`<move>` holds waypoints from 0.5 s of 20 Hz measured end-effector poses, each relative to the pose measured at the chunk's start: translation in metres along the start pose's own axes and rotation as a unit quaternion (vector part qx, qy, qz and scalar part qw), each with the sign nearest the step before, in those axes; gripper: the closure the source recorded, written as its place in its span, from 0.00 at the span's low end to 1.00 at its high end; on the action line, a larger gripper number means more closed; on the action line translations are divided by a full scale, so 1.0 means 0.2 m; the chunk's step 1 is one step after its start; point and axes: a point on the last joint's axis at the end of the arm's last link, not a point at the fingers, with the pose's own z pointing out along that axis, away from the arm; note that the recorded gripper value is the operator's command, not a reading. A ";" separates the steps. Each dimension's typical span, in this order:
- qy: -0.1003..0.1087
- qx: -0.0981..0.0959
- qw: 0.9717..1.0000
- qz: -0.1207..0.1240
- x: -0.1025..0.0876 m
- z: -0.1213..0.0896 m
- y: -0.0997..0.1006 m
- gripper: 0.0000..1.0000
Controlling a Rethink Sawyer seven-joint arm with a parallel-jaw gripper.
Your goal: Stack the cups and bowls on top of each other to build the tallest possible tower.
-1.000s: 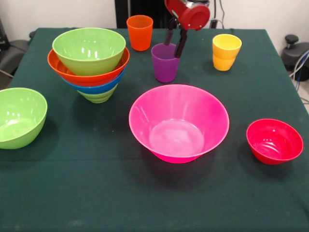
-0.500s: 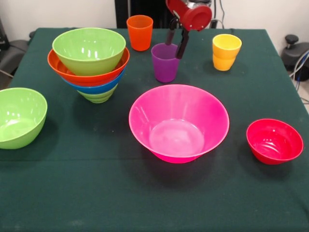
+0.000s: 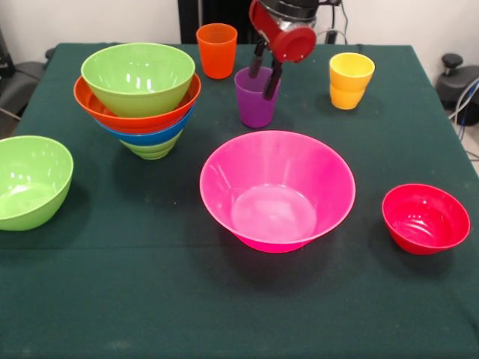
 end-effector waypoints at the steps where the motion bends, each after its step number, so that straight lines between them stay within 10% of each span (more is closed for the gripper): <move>1: 0.001 0.002 1.000 0.000 0.00 0.01 0.00 0.00; 10: 0.004 0.016 1.000 -0.003 0.03 0.10 -0.04 0.00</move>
